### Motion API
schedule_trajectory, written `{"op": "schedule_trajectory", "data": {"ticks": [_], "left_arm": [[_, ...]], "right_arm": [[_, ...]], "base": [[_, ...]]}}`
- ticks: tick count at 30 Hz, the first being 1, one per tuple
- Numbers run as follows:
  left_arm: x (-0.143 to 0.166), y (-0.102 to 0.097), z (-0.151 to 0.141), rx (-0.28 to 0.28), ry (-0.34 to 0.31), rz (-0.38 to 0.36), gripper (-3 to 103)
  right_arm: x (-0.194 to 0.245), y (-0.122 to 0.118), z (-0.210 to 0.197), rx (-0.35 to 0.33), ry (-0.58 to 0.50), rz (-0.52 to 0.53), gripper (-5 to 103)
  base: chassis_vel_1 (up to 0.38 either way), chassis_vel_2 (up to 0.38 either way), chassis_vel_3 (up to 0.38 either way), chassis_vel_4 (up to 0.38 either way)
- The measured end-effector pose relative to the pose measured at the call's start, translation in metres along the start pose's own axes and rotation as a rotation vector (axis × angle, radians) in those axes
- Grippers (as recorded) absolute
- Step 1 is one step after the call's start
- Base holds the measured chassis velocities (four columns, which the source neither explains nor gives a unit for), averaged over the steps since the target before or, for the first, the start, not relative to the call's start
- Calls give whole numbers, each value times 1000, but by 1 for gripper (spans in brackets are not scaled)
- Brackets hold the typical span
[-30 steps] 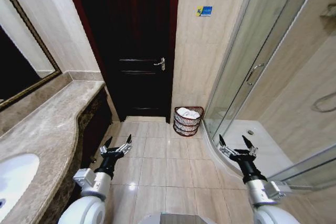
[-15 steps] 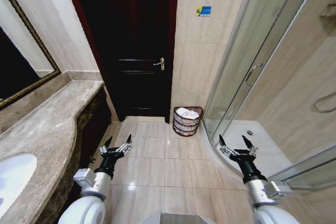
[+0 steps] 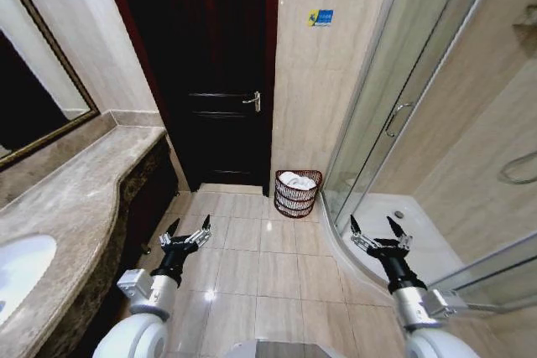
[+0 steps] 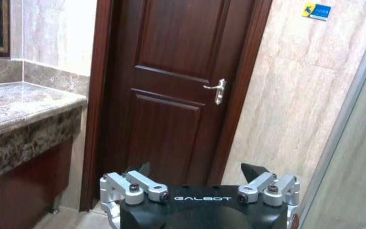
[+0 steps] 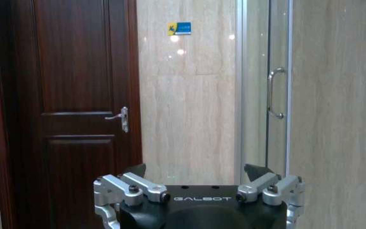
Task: Discard the used towel into the hamper.
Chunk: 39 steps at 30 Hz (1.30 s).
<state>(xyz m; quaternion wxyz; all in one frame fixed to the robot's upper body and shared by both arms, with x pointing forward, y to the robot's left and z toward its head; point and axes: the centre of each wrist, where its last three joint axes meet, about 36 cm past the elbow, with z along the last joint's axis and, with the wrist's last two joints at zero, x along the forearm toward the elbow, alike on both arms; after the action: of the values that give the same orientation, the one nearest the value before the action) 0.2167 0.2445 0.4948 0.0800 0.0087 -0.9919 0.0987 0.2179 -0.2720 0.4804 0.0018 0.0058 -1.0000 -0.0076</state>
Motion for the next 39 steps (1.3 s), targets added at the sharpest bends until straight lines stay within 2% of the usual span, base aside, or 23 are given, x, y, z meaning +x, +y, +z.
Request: {"op": "schedule_trajectory", "data": {"ticks": [39], "left_arm": [[0, 0, 0, 0, 0, 0, 97]], "right_arm": [[0, 0, 0, 0, 0, 0, 100]], "base": [[0, 0, 0, 0]]}}
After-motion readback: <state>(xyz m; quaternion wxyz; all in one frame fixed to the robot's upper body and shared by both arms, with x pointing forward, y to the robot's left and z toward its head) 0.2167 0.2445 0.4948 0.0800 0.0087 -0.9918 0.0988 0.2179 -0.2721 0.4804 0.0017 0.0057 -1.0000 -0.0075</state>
